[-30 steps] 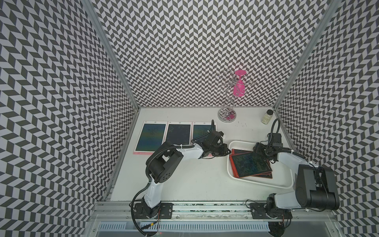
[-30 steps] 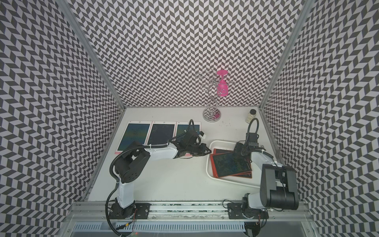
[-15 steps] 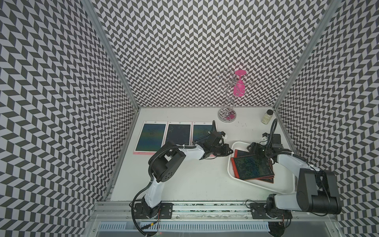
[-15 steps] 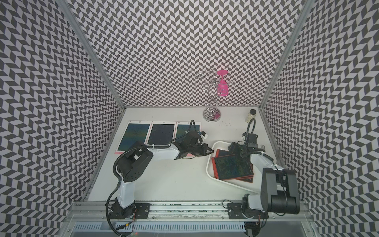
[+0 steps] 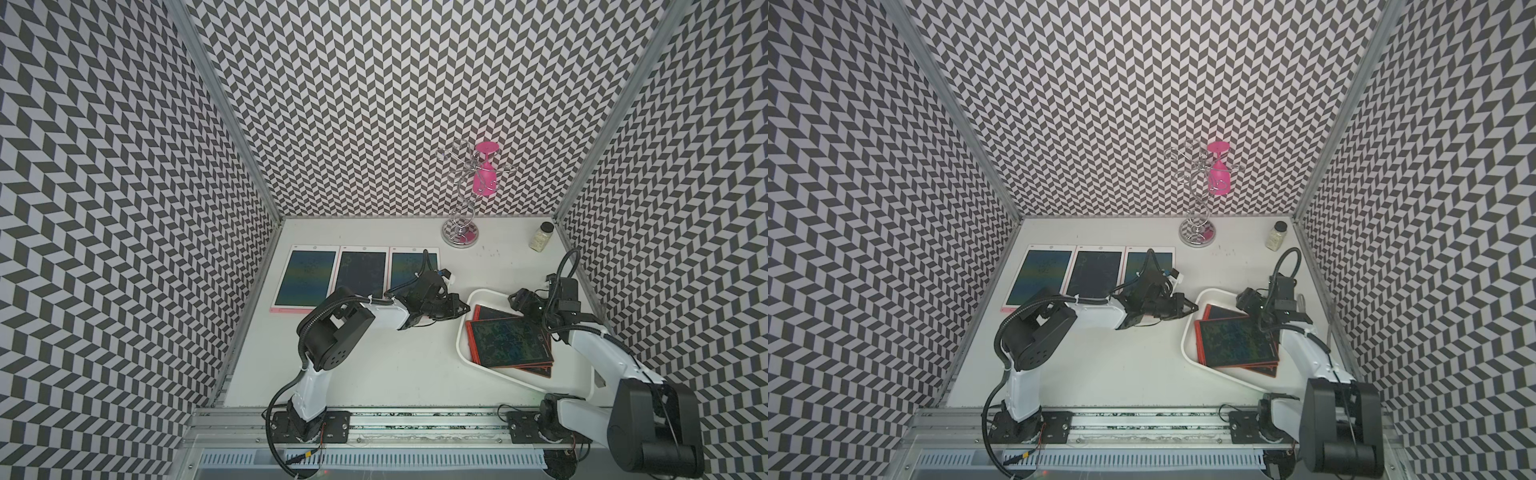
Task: Take out the writing tablet from the storage box
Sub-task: Adjust the storage box at the center of the board, then pick up the writing tablet from the storage box.
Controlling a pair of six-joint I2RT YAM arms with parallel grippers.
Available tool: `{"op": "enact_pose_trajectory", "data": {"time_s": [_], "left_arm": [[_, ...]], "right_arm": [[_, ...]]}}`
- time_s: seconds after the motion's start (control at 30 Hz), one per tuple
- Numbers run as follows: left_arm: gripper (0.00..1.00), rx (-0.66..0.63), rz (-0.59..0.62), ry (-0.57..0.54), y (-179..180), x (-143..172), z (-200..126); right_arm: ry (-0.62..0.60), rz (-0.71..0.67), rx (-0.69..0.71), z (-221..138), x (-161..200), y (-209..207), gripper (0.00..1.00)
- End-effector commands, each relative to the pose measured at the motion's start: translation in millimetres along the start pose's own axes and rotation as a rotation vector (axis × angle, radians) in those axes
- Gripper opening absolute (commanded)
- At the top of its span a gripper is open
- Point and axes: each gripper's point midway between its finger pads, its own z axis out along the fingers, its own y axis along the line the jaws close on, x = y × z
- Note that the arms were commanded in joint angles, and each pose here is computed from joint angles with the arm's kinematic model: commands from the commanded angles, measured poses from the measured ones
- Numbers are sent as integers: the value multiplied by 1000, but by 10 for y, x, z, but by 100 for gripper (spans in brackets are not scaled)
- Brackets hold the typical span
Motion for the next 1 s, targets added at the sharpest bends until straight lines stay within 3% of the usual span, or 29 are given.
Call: {"op": "enact_pose_trajectory", "data": {"time_s": [0.0,0.43,0.63,0.8,0.97], "left_arm": [[0,-63,-44,45,190,166,-30],[2,-66,-48,72,207,185,52],[3,-32,-23,118,104,273,144],[11,-58,7,107,7,285,30],[25,-195,68,36,80,112,-166]], "right_arm": [[-57,24,17,80,-231,27,72],[-127,51,-105,493,-939,448,72],[-28,-13,-223,747,-1052,761,72],[-36,-79,-202,597,-1129,830,73],[-43,-99,-155,324,-1068,770,74]]}}
